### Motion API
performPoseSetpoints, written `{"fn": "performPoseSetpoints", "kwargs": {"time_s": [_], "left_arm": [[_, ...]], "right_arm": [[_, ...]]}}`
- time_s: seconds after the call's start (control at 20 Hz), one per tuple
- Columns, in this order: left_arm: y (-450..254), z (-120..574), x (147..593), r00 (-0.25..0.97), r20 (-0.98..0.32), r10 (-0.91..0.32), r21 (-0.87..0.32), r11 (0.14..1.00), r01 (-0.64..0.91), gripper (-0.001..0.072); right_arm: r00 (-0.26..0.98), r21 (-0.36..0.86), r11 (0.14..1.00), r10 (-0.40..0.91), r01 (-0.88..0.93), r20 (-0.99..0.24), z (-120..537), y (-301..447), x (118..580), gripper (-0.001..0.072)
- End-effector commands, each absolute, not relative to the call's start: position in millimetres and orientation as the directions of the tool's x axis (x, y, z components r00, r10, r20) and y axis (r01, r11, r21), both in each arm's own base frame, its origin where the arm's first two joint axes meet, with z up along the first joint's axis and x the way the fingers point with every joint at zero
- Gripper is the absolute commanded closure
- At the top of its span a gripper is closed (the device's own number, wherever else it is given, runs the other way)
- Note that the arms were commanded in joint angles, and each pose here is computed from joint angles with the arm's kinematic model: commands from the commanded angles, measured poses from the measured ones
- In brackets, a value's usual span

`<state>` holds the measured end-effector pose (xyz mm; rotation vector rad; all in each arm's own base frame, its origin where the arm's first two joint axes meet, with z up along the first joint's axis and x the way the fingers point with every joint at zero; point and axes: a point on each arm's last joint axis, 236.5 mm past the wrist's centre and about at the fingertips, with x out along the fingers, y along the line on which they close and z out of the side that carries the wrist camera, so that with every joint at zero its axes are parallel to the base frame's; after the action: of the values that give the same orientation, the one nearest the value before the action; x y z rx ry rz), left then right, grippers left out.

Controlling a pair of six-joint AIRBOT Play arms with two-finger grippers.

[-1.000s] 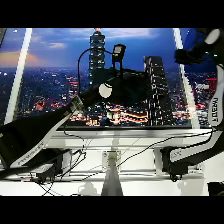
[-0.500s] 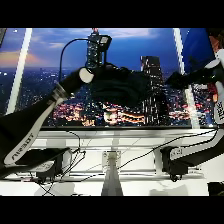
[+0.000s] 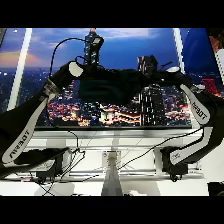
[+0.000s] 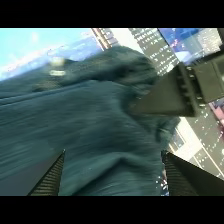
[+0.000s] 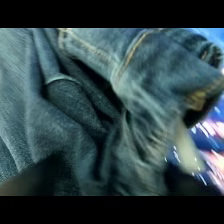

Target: Fold the clothes and pants, and hang the long-sleeved shirts on hangers.

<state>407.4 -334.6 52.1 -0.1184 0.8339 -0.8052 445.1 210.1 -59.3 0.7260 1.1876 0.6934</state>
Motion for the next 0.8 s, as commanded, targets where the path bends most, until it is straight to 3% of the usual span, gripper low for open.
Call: {"fn": "performPoseSetpoints", "kwargs": {"time_s": [0.0, 0.05, 0.15, 0.2, 0.25, 0.3, 0.4, 0.45, 0.6, 0.75], "left_arm": [[-333, 51, 407, 0.395, -0.620, -0.678, -0.394, 0.704, 0.590, 0.0020], [-330, 52, 409, 0.400, -0.620, -0.676, -0.394, 0.708, 0.586, 0.0021], [-318, 55, 416, 0.418, -0.619, -0.665, -0.390, 0.722, 0.572, 0.0023], [-307, 57, 421, 0.432, -0.623, -0.652, -0.375, 0.734, 0.567, 0.0070], [-291, 61, 427, 0.452, -0.633, -0.629, -0.344, 0.751, 0.564, 0.0196], [-272, 65, 432, 0.474, -0.647, -0.597, -0.300, 0.771, 0.562, 0.0263], [-225, 73, 441, 0.521, -0.685, -0.510, -0.185, 0.813, 0.552, 0.0315], [-200, 78, 443, 0.543, -0.702, -0.460, -0.125, 0.831, 0.542, 0.0377], [-128, 100, 441, 0.603, -0.737, -0.307, 0.037, 0.872, 0.489, 0.0678], [-84, 126, 429, 0.640, -0.731, -0.234, 0.085, 0.901, 0.426, 0.0679]], "right_arm": [[0.313, 0.707, 0.665, 0.743, -0.242, -0.592, -43, 239, 475, 0.0585], [0.324, 0.679, 0.683, 0.728, -0.270, -0.604, -39, 237, 480, 0.0685], [0.341, 0.617, 0.734, 0.678, -0.284, -0.651, -36, 220, 490, 0.0684], [0.353, 0.568, 0.778, 0.628, -0.270, -0.693, -38, 200, 495, 0.0684], [0.369, 0.512, 0.825, 0.565, -0.239, -0.738, -40, 175, 500, 0.0684], [0.390, 0.450, 0.873, 0.488, -0.190, -0.781, -42, 143, 504, 0.0684], [0.435, 0.327, 0.944, 0.314, -0.046, -0.844, -39, 62, 509, 0.0684], [0.451, 0.280, 0.960, 0.234, 0.035, -0.861, -34, 19, 508, 0.0684], [0.463, 0.215, 0.929, 0.054, 0.302, -0.884, -9, -101, 481, 0.0684], [0.396, 0.178, 0.805, -0.077, 0.567, -0.915, 15, -201, 416, 0.0684]]}}
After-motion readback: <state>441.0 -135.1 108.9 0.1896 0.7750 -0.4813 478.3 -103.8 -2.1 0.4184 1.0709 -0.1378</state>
